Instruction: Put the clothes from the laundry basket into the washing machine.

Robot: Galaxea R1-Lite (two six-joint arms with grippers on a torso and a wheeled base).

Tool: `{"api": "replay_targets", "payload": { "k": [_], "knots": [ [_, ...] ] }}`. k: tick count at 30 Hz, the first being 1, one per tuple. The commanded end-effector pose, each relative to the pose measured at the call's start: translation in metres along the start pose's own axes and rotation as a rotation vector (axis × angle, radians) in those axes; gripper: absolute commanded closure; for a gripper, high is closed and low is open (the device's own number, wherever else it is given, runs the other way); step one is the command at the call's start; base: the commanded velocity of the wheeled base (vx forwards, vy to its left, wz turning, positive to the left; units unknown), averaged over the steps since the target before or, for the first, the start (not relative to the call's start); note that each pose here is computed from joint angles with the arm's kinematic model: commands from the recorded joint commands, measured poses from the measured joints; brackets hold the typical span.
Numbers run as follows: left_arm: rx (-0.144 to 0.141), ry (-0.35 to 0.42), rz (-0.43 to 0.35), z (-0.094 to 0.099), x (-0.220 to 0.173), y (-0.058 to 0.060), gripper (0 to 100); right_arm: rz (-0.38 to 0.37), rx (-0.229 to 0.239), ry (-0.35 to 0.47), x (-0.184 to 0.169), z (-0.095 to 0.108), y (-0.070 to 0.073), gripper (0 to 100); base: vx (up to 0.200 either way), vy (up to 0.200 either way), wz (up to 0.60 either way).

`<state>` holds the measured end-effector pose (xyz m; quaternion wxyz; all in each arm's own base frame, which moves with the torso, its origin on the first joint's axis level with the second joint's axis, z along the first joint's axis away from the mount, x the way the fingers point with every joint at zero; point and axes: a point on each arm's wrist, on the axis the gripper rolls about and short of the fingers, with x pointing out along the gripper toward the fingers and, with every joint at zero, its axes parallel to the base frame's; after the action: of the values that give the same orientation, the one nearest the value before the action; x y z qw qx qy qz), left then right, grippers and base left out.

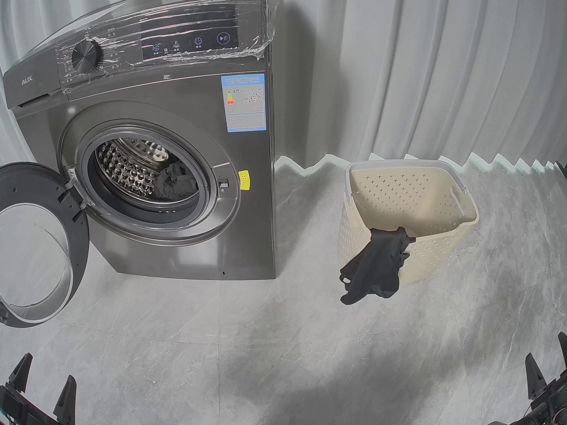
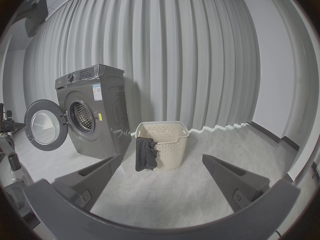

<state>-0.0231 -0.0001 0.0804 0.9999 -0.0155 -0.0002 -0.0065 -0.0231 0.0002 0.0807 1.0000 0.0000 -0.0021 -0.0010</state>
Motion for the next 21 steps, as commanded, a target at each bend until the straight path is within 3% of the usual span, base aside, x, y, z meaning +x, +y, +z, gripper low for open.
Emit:
{"api": "replay_targets", "payload": {
  "k": [1, 4, 10, 21],
  "knots": [
    [-0.003, 0.002, 0.001, -0.0048, 0.0001, 0.0001, 0, 0.0, 0.0, 0.006, 0.0004, -0.0052, 0.0, 0, 0.2, 0.0, 0.0],
    [-0.009, 0.002, 0.001, -0.0048, 0.0001, 0.0001, 0, 0.0, 0.0, 0.006, 0.0004, -0.0052, 0.0, 0, 0.2, 0.0, 0.0],
    [-0.01, 0.002, 0.001, -0.0045, 0.0, 0.0001, 0, 0.0, 0.0, 0.006, 0.0004, -0.0052, 0.0, 0, 0.0, 0.0, 0.0],
    [-0.009, 0.004, 0.001, -0.0049, 0.0001, 0.0001, 0, 0.0, 0.0, 0.006, 0.0004, -0.0052, 0.0, 0, 0.0, -0.2, 0.0]
  ]
}}
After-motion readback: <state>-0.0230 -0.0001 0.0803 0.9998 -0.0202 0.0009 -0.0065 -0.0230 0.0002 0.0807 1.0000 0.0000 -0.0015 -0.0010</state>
